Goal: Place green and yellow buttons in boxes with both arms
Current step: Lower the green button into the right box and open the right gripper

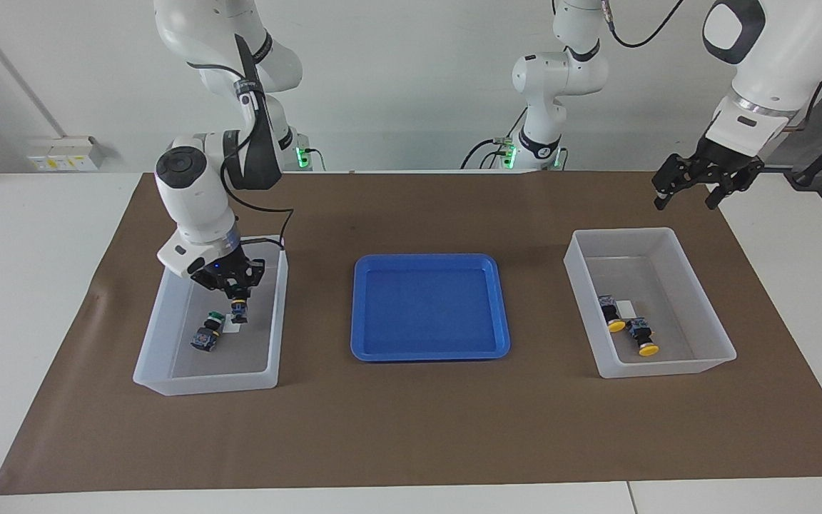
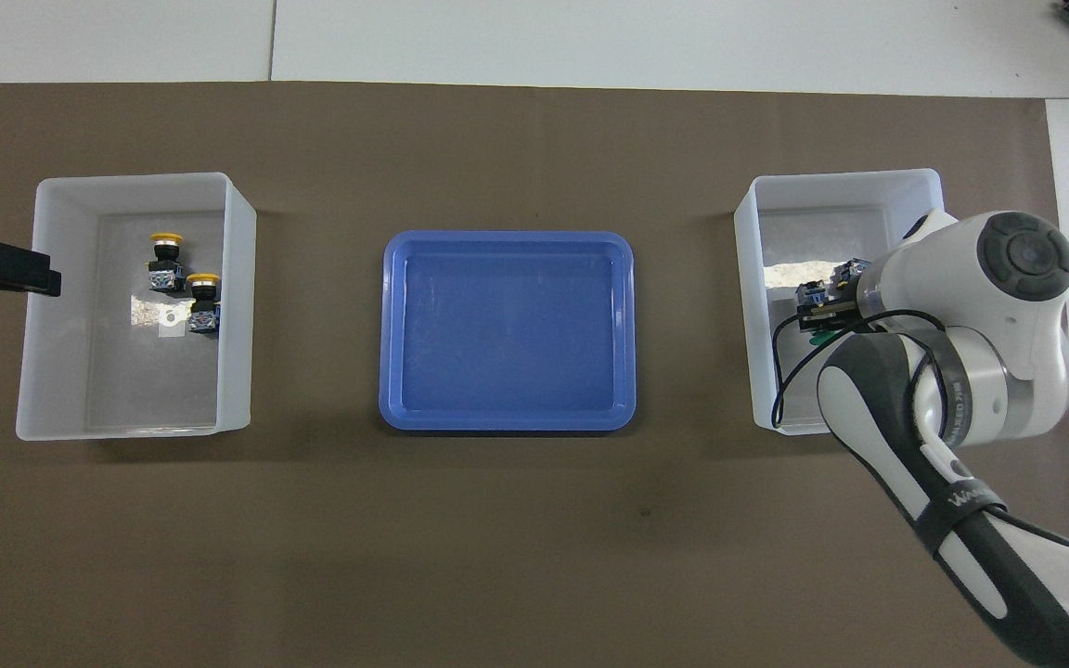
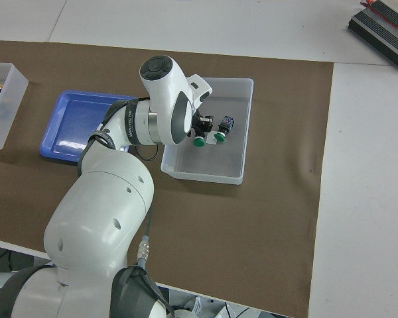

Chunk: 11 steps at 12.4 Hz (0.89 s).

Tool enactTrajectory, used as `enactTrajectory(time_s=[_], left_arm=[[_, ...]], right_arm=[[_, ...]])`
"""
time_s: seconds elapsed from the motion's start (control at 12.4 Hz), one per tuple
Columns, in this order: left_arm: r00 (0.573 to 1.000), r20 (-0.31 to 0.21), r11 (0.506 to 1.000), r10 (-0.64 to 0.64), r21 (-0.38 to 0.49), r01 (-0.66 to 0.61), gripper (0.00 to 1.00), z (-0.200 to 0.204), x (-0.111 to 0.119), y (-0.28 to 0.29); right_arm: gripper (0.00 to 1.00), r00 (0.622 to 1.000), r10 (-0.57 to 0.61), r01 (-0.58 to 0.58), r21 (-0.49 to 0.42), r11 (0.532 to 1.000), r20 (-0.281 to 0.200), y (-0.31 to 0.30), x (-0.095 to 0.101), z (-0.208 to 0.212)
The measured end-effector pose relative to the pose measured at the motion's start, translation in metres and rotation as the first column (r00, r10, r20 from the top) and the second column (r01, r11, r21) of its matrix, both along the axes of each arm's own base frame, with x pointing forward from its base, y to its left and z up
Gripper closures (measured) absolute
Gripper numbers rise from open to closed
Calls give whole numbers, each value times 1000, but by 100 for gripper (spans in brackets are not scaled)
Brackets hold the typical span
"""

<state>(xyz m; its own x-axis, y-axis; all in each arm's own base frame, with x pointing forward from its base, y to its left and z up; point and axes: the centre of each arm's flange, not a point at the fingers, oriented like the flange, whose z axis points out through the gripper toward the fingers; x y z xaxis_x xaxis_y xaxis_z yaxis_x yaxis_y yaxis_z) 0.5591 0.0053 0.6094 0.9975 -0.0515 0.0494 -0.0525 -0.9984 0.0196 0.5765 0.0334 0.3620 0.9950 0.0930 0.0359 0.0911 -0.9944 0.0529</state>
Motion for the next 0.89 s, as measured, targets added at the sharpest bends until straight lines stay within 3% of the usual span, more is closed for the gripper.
enactTrajectory(time_s=[0.24,0.32,0.48,0.65,0.89], left_arm=[[1000,-6,1000,-3,0,3,0,-2,0,-2],[1000,-6,1000,-3,0,3,0,-2,0,-2],[1000,-7,1000,-3,0,3,0,-2,0,-2],[1000,-7,1000,-3,0,3,0,-2,-1,-2],[1000,-7,1000,-3,0,3,0,-2,-1,-2]], right_arm=[[6,998,-35,34,9,999,52,0,8,21],[0,995,-50,49,14,999,83,2,13,38],[0,992,-75,73,17,997,105,0,21,78],[0,992,-89,89,12,996,90,-5,24,125],[0,993,-105,105,5,994,55,-10,11,191]])
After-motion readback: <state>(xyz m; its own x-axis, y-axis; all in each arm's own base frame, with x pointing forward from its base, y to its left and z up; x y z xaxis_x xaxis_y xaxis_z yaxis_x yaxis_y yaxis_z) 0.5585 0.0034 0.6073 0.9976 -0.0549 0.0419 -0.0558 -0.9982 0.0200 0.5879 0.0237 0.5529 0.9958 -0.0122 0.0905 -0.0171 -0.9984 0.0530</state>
